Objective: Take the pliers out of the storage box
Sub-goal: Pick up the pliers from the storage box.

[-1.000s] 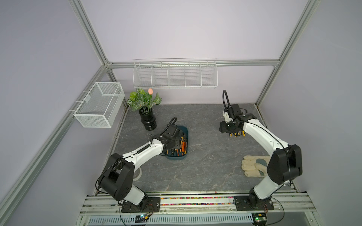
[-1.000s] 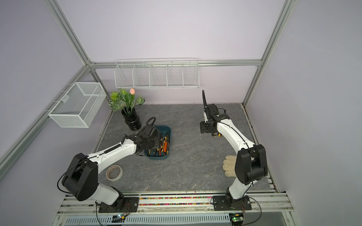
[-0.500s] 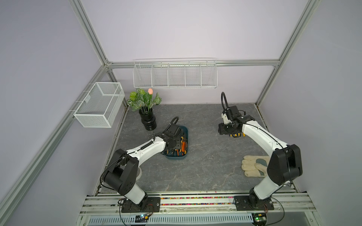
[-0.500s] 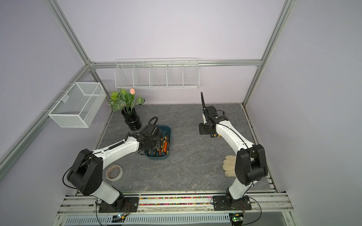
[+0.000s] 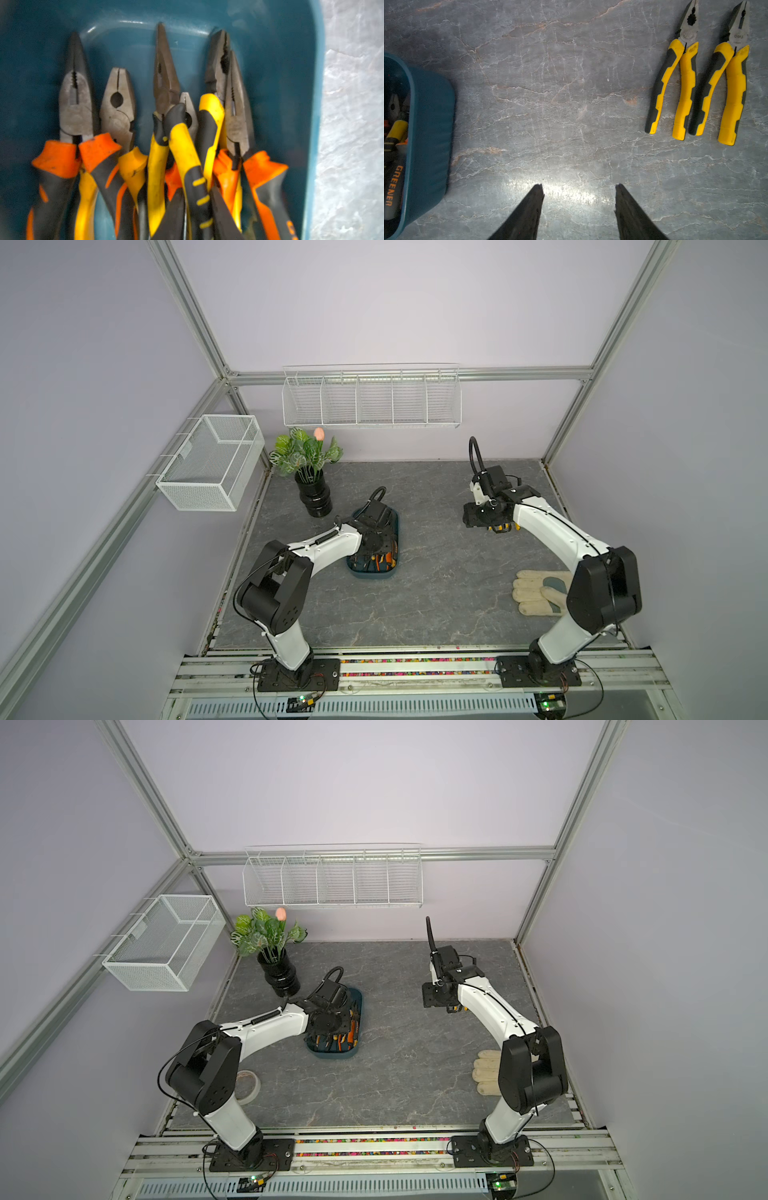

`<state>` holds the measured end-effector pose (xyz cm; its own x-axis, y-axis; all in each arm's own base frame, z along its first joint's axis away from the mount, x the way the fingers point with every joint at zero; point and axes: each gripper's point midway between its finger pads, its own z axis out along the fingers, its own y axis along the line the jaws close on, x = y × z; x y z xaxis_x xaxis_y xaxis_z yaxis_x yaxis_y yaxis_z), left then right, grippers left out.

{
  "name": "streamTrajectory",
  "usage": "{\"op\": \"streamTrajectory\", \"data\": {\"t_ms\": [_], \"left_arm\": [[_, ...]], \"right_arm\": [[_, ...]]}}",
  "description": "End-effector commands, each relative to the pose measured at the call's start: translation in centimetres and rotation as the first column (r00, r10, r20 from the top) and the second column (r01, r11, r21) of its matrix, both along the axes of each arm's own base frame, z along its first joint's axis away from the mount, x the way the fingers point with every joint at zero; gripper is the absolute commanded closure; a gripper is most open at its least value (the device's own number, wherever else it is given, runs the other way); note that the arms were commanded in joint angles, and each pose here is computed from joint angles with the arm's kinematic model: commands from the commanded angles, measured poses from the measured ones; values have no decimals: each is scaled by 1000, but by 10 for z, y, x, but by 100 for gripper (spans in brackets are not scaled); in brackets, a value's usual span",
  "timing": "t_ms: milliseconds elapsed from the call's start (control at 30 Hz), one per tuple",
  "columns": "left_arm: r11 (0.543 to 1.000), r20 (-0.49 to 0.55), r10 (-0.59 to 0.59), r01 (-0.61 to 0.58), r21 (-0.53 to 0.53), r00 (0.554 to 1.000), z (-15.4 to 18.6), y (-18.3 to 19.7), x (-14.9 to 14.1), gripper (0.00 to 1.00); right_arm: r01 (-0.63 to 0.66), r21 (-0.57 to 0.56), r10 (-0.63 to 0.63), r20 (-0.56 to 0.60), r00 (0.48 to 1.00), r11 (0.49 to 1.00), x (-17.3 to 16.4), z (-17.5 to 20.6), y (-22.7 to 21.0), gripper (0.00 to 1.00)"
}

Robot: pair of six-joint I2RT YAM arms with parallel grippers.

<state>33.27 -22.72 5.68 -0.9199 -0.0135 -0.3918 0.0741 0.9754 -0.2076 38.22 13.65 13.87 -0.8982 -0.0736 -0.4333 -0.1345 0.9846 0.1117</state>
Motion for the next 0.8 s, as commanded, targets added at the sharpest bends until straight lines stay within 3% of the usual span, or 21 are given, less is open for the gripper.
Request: {"op": "streamTrajectory", "data": {"t_ms": [0,67,200,467,567,700,767], "left_arm": [[1000,12,24,-24,19,1000,7,5,4,81],[1000,20,25,-25,18,999,11,6,4,83],[999,45,21,-23,27,999,24,10,5,100],[997,175,-29,41,-67,984,78,7,1,100],[974,220,-30,78,-213,975,100,4,0,100],[860,265,-11,145,-490,964,123,-3,-3,100],[824,287,-17,176,-539,958,131,-7,-6,100]], "right_arm": [[-16,13,16,11,1000,1000,-4,4,4,42],[-18,11,18,9,1000,1000,-3,3,5,42],[-23,13,23,2,1000,1000,-3,0,8,42],[-66,51,66,-1,998,997,-7,-4,29,42],[-93,94,93,-4,996,991,-11,-6,43,42],[-115,228,121,-12,993,967,-16,-4,65,43],[-120,281,128,-11,992,952,-18,-2,74,43]]}}
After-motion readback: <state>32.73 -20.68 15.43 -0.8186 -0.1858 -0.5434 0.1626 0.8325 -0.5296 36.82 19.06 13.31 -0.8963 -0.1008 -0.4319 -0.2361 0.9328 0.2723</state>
